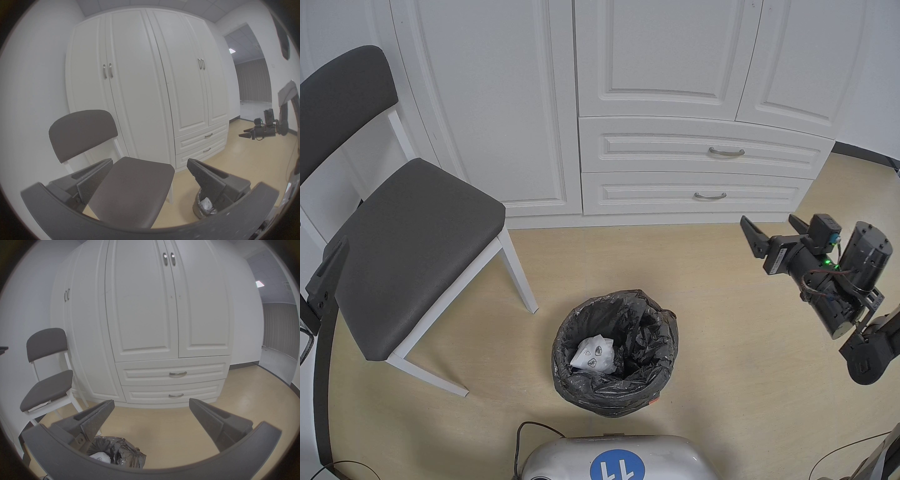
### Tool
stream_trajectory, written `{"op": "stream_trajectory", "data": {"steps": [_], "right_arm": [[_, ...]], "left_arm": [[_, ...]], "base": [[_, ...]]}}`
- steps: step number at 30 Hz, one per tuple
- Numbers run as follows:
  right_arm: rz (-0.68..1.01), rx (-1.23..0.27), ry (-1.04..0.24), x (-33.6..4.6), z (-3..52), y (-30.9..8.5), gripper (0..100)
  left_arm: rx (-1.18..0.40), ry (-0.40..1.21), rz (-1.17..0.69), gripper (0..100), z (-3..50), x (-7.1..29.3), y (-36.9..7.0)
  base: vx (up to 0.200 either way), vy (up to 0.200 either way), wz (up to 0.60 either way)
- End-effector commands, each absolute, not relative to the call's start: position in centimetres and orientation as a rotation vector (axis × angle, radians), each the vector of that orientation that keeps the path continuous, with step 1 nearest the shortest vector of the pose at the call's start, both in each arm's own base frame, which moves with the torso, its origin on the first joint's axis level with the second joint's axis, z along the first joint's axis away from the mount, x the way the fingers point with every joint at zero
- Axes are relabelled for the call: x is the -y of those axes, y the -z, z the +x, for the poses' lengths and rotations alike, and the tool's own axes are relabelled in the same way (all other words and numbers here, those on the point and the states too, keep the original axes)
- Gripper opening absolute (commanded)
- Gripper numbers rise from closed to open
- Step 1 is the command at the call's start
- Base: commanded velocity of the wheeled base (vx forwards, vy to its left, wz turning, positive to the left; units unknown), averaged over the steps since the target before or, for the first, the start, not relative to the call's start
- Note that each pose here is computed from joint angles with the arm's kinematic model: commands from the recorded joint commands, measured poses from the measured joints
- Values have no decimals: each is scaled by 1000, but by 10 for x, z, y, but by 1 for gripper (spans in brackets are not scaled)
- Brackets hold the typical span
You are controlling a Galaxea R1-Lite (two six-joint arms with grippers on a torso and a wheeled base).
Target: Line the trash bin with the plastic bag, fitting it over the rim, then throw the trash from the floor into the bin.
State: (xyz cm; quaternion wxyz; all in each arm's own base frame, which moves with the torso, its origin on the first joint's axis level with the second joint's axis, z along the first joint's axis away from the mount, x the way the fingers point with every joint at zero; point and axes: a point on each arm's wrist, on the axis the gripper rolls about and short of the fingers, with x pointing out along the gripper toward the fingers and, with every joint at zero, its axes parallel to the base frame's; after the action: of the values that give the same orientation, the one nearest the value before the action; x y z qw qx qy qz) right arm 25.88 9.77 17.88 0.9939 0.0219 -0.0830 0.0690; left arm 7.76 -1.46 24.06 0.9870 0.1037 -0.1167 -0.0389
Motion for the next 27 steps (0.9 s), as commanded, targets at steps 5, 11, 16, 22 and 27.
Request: {"op": "stream_trajectory", "data": {"steps": [5,11,16,22,27], "right_arm": [[62,266,-95,-67,198,-220,100],[50,266,-53,-49,153,-236,100],[50,234,21,-25,93,-240,100],[55,248,87,-4,40,-221,100],[62,322,204,6,12,-209,100]], "left_arm": [[274,9,140,100,70,8,-246],[314,-12,137,100,58,5,-249],[344,-13,112,100,44,3,-242],[388,-13,98,100,33,2,-245],[412,-26,88,100,24,0,-240]], "base": [[0,0,0],[0,0,0],[0,0,0],[0,0,0],[0,0,0]]}}
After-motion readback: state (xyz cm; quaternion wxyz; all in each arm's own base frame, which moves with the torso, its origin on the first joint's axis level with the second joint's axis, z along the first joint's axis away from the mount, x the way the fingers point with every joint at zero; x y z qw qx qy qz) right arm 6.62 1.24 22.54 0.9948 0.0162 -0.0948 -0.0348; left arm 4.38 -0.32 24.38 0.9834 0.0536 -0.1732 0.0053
